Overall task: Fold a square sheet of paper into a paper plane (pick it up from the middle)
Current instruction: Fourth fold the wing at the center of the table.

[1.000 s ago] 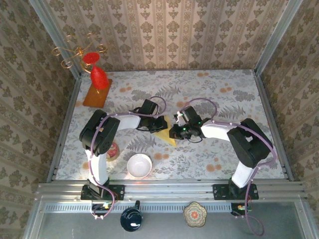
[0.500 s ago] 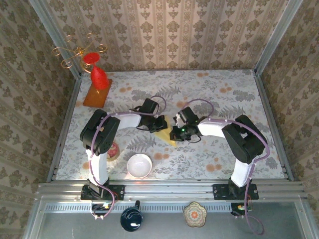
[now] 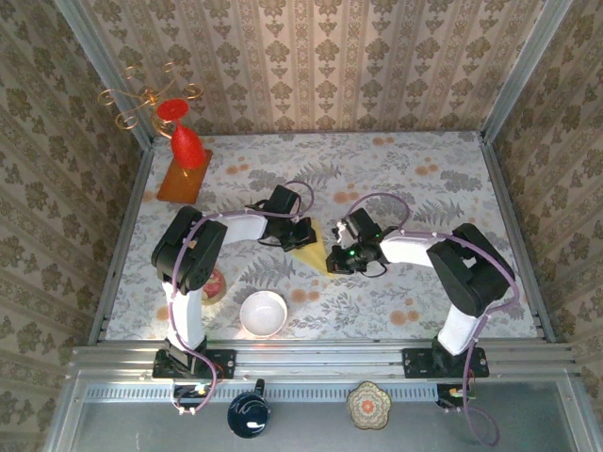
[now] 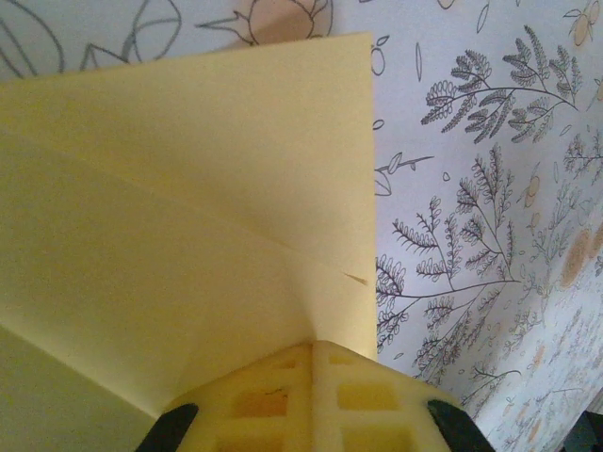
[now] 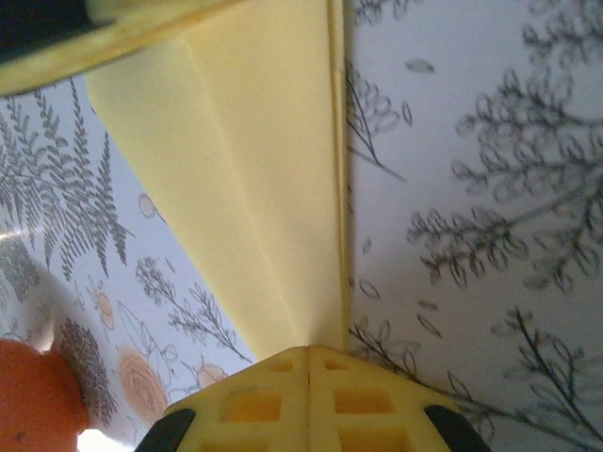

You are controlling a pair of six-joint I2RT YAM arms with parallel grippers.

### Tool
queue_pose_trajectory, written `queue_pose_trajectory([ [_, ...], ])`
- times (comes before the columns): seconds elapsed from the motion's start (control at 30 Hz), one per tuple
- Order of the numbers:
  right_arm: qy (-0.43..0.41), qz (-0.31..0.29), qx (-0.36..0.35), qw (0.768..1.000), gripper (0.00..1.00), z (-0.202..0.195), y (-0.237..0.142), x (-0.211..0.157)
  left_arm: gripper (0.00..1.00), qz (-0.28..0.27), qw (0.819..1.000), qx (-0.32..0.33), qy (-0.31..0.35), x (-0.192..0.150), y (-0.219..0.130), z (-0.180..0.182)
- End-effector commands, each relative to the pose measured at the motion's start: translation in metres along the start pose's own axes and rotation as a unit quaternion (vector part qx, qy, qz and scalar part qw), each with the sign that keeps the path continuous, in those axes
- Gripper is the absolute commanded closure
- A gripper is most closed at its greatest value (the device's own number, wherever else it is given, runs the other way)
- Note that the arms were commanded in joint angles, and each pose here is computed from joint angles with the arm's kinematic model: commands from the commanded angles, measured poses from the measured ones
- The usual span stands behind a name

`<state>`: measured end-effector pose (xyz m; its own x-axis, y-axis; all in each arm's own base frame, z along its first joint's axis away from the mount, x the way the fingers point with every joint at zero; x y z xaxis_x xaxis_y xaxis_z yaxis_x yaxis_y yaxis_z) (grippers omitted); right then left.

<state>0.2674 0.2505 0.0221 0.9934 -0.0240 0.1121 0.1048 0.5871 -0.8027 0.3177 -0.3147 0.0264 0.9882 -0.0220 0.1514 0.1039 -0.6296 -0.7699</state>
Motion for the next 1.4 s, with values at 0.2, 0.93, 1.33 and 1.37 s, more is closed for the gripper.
queue_pose_trajectory([
  [0.2,0.044,0.089,-0.060,0.993,0.92,-0.046,-0.003,-0.069,0.95,0.053,0.986,0.142,-0.066,-0.040,0.014,0.081],
  [0.93,0.011,-0.063,0.027,0.998,0.93,0.032,-0.018,0.030,0.95,0.046,0.992,0.110,-0.049,-0.032,0.013,0.060],
  [1.33,0.019,-0.029,-0.018,0.999,0.95,0.009,0.007,0.023,0.95,0.033,0.995,0.085,-0.036,-0.021,0.004,0.039],
  [1.37,0.022,-0.026,-0.028,0.999,0.95,0.004,0.009,0.021,0.94,0.029,0.996,0.080,-0.031,-0.018,0.003,0.035],
])
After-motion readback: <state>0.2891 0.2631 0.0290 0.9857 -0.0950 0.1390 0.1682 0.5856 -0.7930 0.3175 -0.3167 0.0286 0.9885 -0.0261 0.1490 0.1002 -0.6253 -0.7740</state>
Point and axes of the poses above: each hand's point on the last joint's axis, 136 mm out from that joint toward the fingers, its own y axis out along the fingers, its own z axis along the line the jaws close on, x = y × z, the point moved 1 cm from there along -y, back along the fingers, and after that the axes turned 6 degrees about y, right-handed, at the moved point
